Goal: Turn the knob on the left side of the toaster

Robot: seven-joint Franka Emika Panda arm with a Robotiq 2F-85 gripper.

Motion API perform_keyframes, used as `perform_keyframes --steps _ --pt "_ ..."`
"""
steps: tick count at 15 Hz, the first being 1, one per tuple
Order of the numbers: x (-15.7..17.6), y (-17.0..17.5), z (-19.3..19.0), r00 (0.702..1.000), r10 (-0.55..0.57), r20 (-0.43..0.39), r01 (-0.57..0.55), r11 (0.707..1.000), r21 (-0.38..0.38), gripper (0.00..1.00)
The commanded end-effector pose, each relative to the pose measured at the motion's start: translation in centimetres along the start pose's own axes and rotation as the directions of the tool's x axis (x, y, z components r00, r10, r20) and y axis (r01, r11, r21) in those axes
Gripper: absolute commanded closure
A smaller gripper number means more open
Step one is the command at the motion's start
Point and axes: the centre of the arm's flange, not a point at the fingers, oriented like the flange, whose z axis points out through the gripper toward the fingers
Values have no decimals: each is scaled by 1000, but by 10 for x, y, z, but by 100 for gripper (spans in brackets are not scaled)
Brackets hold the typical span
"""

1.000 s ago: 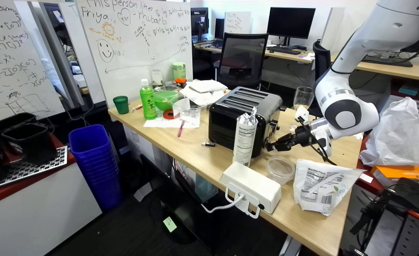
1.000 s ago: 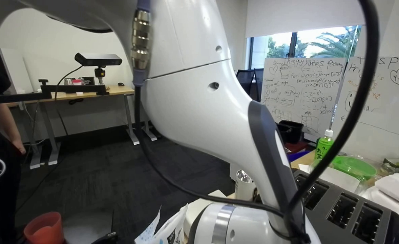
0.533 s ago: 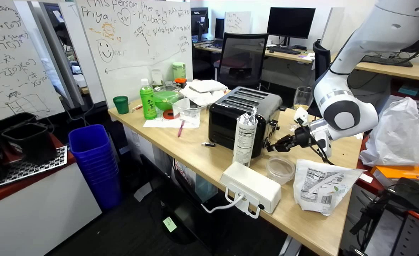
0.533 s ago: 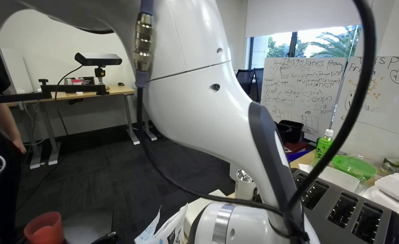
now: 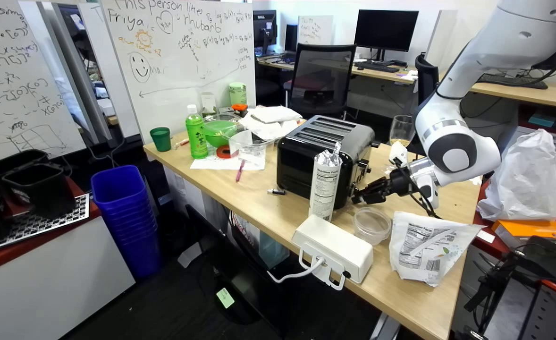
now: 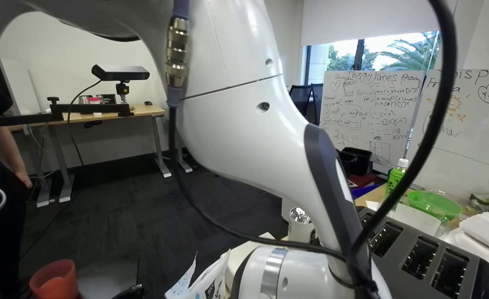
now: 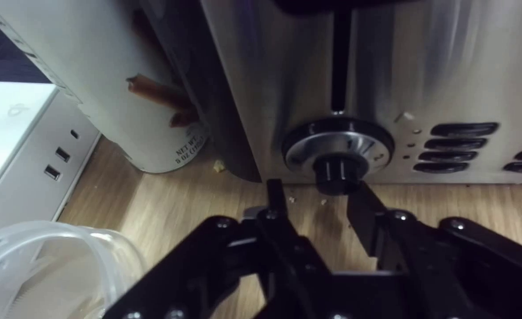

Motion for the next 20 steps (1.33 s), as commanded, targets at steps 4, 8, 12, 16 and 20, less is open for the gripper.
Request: perform_keyframes --steps 4,8,12,16,20 --pt "-14 -4 -3 996 -74 44 72 997 35 88" --pt "-16 -2 -4 993 -111 51 109 994 30 87" --pt "-18 -1 -4 989 -139 54 137 990 33 59" --pt "-23 -1 -7 987 -148 63 146 989 34 31" --pt "-30 -1 -9 985 -155 78 152 988 36 2"
